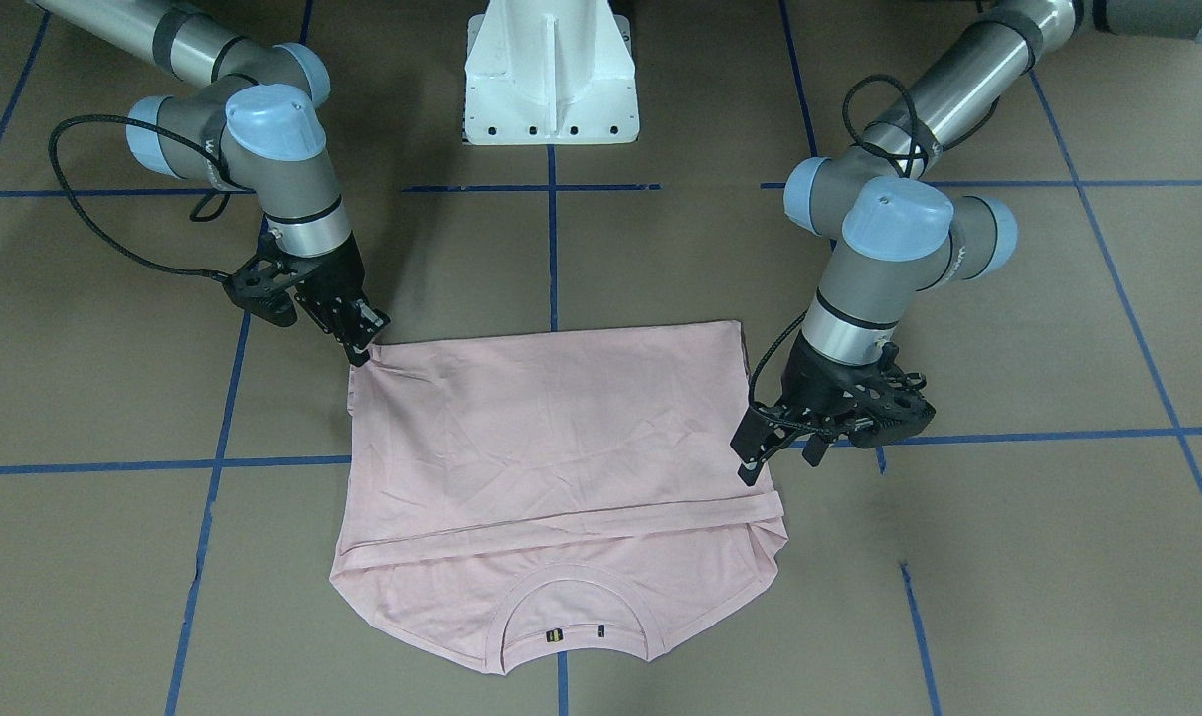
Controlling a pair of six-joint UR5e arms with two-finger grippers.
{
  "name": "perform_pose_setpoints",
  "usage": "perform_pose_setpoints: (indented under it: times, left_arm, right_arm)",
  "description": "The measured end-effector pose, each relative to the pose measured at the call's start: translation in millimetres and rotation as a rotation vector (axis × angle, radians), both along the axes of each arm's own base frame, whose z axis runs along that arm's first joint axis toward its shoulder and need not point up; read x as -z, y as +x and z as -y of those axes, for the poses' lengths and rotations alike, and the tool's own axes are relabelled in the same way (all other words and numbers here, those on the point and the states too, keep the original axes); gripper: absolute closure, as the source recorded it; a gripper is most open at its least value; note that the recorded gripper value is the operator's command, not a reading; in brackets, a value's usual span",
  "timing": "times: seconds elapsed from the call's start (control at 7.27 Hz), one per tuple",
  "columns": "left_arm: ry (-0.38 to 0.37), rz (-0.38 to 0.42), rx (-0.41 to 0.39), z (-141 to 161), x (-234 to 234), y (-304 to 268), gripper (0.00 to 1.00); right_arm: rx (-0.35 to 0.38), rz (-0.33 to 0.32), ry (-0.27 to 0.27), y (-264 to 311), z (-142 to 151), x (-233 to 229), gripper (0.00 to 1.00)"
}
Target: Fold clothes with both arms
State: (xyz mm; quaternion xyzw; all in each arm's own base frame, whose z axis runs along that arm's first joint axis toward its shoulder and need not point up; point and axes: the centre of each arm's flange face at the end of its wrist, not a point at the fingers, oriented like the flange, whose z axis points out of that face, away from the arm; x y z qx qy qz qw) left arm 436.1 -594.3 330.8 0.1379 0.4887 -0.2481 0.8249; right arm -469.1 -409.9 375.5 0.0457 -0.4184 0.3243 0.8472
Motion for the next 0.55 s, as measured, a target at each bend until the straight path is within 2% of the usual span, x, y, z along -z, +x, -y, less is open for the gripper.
perform_pose_setpoints:
  times: [0.14,0.28,0.41,0.55]
  left_arm:
    - [0.003,-0.004,0.000,0,3,0,0.00]
    - [0.008,-0.015,0.002,-3,9,-2,0.00]
    - [0.012,-0.042,0.007,-9,19,-4,0.00]
    - [0.008,-0.086,0.001,-25,35,1,0.00]
  right_arm:
    - [0.025,0.022,-0.002,12,-30,3,1.00]
    - [0.047,0.055,-0.016,23,-73,10,1.00]
    - [0.080,0.076,-0.039,27,-123,24,1.00]
    - [0.138,0.069,-0.078,32,-175,41,1.00]
